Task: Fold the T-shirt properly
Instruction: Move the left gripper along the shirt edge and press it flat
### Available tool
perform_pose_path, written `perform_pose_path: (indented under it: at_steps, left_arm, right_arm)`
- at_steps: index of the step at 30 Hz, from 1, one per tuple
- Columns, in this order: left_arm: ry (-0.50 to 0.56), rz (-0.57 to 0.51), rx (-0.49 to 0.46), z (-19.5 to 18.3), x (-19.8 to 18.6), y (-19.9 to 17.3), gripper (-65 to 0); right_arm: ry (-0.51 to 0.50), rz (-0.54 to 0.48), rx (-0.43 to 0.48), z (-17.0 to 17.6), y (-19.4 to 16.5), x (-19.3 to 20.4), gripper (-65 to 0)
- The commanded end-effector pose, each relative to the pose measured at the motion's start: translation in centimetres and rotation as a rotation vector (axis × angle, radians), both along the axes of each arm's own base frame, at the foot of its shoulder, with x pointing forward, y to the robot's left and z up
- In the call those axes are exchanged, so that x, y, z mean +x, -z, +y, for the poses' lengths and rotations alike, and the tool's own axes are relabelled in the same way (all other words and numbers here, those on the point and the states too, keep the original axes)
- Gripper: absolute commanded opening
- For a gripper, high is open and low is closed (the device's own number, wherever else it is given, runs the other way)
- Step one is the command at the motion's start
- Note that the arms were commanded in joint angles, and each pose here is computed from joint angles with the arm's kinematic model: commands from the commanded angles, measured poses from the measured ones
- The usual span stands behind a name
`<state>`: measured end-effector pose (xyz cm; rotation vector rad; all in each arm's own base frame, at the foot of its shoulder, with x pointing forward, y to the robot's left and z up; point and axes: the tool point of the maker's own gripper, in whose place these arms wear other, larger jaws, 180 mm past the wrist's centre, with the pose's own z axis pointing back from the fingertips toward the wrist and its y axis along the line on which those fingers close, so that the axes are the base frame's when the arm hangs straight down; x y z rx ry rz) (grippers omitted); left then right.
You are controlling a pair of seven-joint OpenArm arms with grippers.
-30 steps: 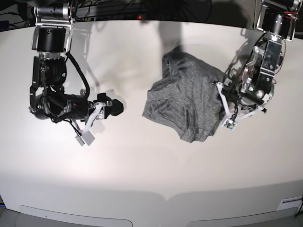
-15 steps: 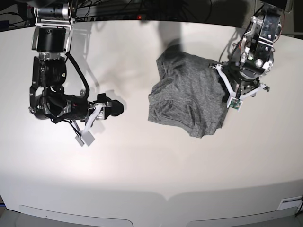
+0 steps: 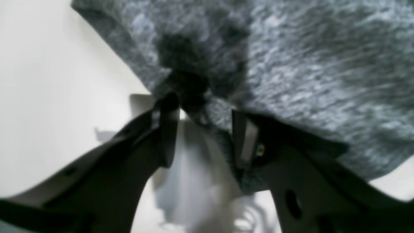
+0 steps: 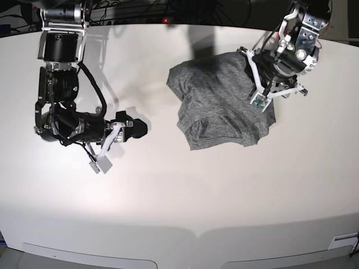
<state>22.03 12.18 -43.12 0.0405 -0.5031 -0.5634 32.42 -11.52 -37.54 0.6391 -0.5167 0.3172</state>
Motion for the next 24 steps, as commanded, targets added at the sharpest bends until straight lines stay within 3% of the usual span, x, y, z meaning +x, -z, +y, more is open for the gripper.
perform_pose_path:
  at_steps: [1, 6, 10, 18, 24]
  left_arm:
    - [0.000, -0.043, 0.052, 1.0, 1.0, -0.7, -37.9]
    - [-0.023, -0.158, 0.191, 4.2, 2.9, -2.1, -37.9]
    - [-0.109, -0.182, 0.245, 6.5, 3.8, -3.1, -37.9]
    - [-0.082, -0.370, 0.161, 3.8, 6.0, -9.1, -37.9]
    - [-0.178, -0.579, 0.056, 2.5, 7.9, -15.9, -37.9]
  right_arm:
    - [0.001, -0.058, 0.019, 0.0, -1.7, 1.2, -36.0]
    - [0.001, -0.058, 0.019, 0.0, -1.7, 1.2, -36.0]
    - [0.001, -0.058, 0.019, 0.0, -1.7, 1.2, -36.0]
    - [0.002, -0.059, 0.020, 0.0, -1.7, 1.3, -36.0]
    - [0.002, -0.059, 0.020, 0.0, -1.7, 1.3, -36.0]
